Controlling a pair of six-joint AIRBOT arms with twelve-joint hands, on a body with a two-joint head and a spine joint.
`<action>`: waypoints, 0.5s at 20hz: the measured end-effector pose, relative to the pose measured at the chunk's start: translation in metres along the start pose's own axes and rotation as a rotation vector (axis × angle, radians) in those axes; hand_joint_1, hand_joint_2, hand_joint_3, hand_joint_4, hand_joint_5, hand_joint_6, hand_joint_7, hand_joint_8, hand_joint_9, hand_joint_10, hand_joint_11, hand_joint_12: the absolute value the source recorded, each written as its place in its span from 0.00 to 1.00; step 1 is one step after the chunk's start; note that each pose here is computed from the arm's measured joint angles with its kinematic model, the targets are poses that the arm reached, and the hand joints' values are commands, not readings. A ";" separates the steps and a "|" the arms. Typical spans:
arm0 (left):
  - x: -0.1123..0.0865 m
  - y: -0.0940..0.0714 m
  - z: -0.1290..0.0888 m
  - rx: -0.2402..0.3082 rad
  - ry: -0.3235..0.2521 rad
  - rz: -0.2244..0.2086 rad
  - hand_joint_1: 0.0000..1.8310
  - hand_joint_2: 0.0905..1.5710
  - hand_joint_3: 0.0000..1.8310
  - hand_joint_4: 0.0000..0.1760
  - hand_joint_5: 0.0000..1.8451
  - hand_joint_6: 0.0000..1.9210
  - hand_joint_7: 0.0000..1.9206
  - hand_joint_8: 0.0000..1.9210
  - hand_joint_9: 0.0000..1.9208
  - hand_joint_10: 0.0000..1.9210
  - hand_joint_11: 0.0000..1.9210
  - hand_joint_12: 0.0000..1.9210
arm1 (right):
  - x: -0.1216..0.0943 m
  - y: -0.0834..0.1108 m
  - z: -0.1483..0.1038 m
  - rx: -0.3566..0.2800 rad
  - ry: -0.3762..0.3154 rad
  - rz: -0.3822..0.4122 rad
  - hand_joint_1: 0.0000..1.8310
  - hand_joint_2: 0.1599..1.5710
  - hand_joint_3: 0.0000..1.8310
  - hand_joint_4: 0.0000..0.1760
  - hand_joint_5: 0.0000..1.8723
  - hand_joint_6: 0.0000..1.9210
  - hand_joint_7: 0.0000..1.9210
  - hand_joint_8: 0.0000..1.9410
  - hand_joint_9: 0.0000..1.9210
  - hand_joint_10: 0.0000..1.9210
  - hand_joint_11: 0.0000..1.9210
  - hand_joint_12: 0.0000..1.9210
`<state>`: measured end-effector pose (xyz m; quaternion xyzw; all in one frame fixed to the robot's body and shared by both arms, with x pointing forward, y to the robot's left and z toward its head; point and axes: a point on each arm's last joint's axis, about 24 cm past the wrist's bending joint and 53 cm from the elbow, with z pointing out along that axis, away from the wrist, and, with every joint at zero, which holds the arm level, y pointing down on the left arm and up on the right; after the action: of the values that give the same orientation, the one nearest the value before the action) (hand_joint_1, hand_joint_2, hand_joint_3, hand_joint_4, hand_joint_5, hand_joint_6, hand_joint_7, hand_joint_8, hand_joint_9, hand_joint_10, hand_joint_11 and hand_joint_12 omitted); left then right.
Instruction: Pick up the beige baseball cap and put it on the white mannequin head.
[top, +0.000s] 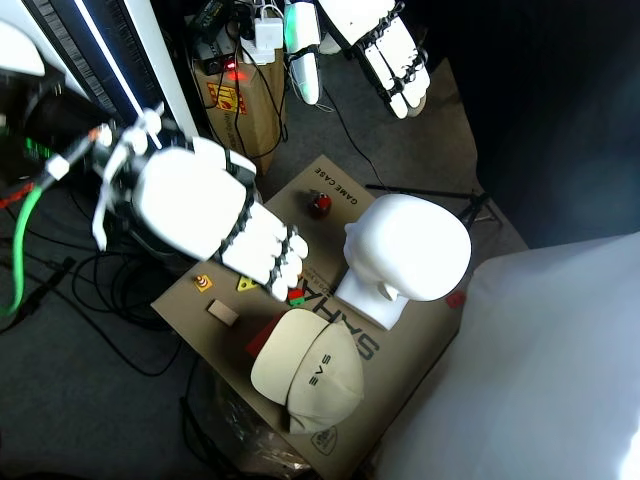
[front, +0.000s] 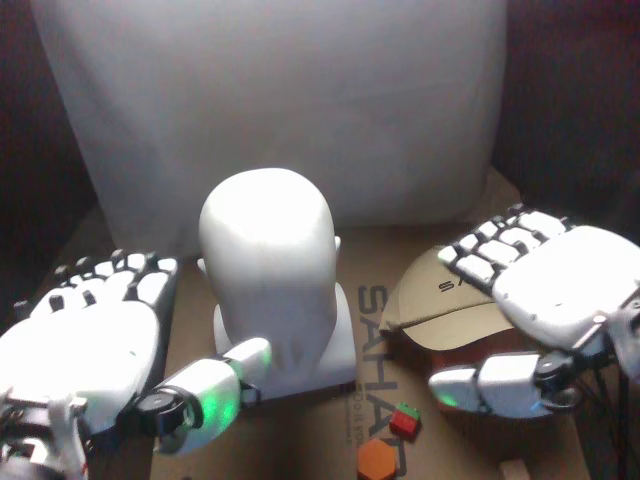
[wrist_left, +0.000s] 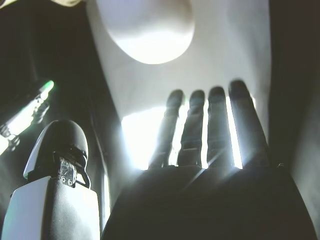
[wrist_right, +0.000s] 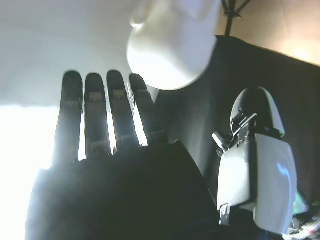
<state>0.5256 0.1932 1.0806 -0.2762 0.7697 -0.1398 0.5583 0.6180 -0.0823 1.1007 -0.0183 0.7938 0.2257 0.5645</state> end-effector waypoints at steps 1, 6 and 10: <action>0.001 0.005 0.000 -0.003 -0.015 -0.007 0.00 0.68 0.00 0.00 0.05 0.00 0.02 0.00 0.03 0.00 0.04 0.03 | 0.001 -0.003 0.000 -0.028 -0.014 -0.021 0.23 0.63 0.01 0.00 0.04 0.00 0.06 0.00 0.05 0.00 0.00 0.21; 0.010 0.009 -0.002 0.042 -0.062 0.005 0.00 0.68 0.00 0.00 0.04 0.00 0.02 0.00 0.02 0.00 0.04 0.03 | 0.005 -0.012 0.016 -0.046 -0.054 -0.070 0.53 0.66 0.01 0.00 0.06 0.00 0.06 0.00 0.06 0.00 0.00 0.21; 0.030 0.025 0.000 0.000 -0.056 -0.054 0.00 0.68 0.00 0.00 0.06 0.00 0.04 0.00 0.04 0.00 0.01 0.16 | 0.002 -0.045 0.031 0.033 -0.098 -0.098 0.68 0.63 0.00 0.00 0.09 0.01 0.07 0.00 0.06 0.00 0.00 0.22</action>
<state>0.5120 0.1958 1.0446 -0.3005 0.7462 -0.1470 0.5756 0.6577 -0.1103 1.0753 -0.0368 0.7671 0.1850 0.6132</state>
